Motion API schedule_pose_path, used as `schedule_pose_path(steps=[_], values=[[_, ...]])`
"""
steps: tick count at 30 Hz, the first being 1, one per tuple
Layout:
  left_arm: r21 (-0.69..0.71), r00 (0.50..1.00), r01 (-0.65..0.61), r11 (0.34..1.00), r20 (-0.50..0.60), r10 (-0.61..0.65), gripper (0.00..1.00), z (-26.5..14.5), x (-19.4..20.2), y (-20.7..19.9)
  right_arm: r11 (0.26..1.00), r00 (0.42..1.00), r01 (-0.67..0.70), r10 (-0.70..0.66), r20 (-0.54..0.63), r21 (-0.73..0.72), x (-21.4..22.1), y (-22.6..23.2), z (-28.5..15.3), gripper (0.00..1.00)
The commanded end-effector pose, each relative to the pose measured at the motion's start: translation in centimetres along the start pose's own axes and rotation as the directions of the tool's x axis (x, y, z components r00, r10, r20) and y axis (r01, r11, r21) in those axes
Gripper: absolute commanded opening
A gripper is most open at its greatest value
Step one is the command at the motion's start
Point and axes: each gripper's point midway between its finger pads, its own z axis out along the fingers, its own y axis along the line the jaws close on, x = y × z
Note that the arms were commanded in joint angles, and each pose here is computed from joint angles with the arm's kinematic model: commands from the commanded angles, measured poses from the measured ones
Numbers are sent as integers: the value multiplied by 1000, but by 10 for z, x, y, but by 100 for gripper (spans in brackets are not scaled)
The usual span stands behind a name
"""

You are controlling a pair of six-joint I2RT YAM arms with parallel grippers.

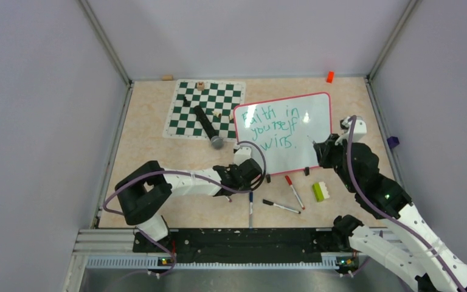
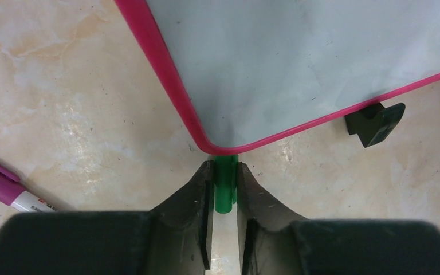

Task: Write a sentence on the whiteboard
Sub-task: Close the whiteboard marker at the center of the board.

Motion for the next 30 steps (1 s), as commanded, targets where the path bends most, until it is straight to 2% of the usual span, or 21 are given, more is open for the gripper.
schedule_pose_path(steps=[1,2,3,9,13,17,19,21,23,25,27,30], values=[[12,997,80,997,8,-80,13,-4,7,5,999,997,-21,23,73,-34,-28,7,-7,0],[22,995,99,995,14,-99,4,-6,9,8,999,997,-20,22,71,-37,-28,7,-8,0],[36,993,115,993,21,-116,0,-10,9,9,999,997,-17,20,69,-42,-27,8,-8,0],[50,986,145,988,78,-149,0,-45,-9,22,994,999,6,-1,44,-112,-22,20,-8,0],[30,975,177,984,132,-179,0,-74,-32,31,963,999,-7,16,32,-270,-18,48,-12,0],[134,932,270,954,213,-293,0,-110,-66,27,913,996,-92,93,-16,-397,-8,75,-13,0],[204,875,361,910,264,-406,0,-129,-87,29,884,990,-140,138,-38,-446,-2,86,-12,0],[299,792,459,837,290,-538,0,-145,-109,34,845,982,-187,180,-63,-501,6,97,-12,0],[413,694,536,736,281,-663,0,-159,-129,39,804,972,-225,227,-66,-551,11,107,-12,0],[518,572,601,609,253,-780,0,-169,-146,46,757,963,-235,264,-44,-610,13,119,-15,0],[605,462,626,492,219,-859,0,-175,-159,52,728,960,-224,278,-20,-648,15,129,-19,0],[658,332,669,346,151,-931,0,-174,-170,59,720,967,-172,255,26,-672,21,142,-21,0]])
